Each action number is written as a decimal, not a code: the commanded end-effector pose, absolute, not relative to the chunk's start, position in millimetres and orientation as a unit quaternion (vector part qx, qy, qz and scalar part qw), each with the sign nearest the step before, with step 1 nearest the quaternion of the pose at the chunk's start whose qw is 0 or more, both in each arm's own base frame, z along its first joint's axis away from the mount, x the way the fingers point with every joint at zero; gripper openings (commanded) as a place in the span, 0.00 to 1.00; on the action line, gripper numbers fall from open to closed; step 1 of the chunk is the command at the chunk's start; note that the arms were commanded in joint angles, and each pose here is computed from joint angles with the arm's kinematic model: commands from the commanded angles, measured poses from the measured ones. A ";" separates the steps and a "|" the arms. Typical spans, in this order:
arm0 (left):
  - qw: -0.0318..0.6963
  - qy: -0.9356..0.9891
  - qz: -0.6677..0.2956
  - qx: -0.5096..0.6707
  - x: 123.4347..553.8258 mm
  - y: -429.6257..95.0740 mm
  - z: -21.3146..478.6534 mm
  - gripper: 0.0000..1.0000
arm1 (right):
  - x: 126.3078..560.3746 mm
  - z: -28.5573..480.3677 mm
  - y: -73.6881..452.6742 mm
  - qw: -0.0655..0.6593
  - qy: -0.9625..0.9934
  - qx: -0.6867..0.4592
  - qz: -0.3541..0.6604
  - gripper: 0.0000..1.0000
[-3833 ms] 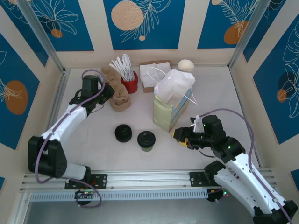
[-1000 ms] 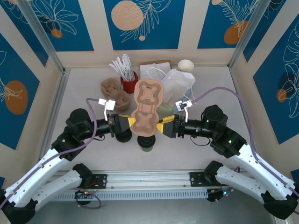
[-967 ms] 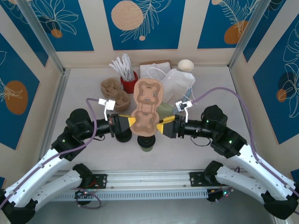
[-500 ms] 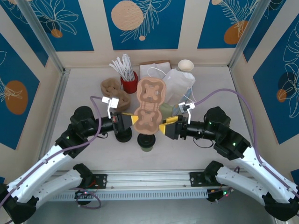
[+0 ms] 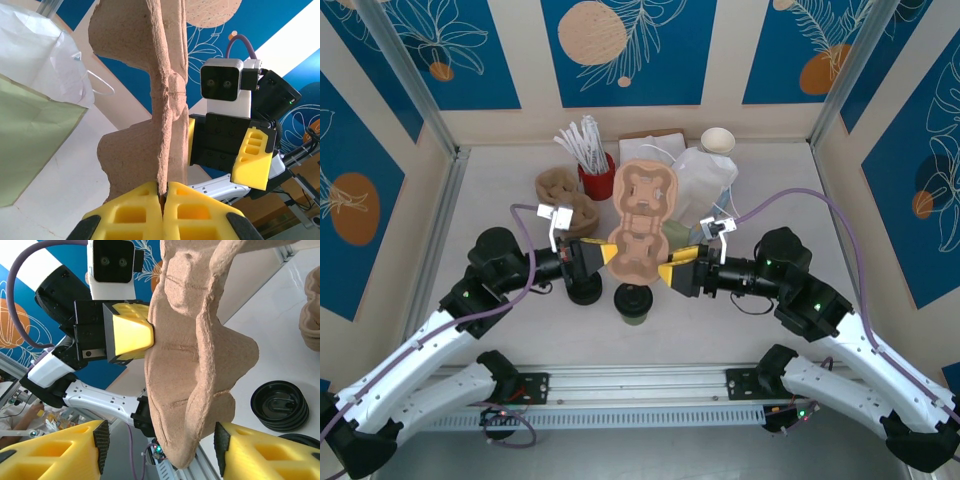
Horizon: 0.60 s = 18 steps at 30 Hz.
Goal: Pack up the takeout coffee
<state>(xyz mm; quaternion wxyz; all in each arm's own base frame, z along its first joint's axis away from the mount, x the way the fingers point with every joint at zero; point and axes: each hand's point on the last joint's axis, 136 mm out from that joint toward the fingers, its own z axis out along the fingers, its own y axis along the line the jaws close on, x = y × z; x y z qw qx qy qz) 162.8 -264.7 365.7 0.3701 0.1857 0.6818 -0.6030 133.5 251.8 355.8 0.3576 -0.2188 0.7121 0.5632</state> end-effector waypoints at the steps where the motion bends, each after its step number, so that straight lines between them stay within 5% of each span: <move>1: 0.388 0.651 -0.621 0.202 155.1 -265.6 392.7 0.06 | 131.7 364.7 253.8 0.365 0.698 -0.224 0.575 0.52; 6: 0.385 0.654 -0.619 0.202 157.6 -268.9 388.4 0.06 | 132.0 369.4 257.6 0.359 0.695 -0.226 0.581 0.23; 12: 0.382 0.653 -0.621 0.202 158.2 -271.5 385.5 0.06 | 133.3 368.8 258.6 0.356 0.697 -0.222 0.582 0.15; 15: 0.384 0.656 -0.617 0.202 158.2 -270.5 383.6 0.07 | 134.8 367.4 257.5 0.357 0.699 -0.217 0.580 0.02; 18: 0.385 0.660 -0.614 0.201 156.8 -268.4 380.0 0.32 | 137.9 365.1 255.3 0.360 0.708 -0.208 0.571 0.00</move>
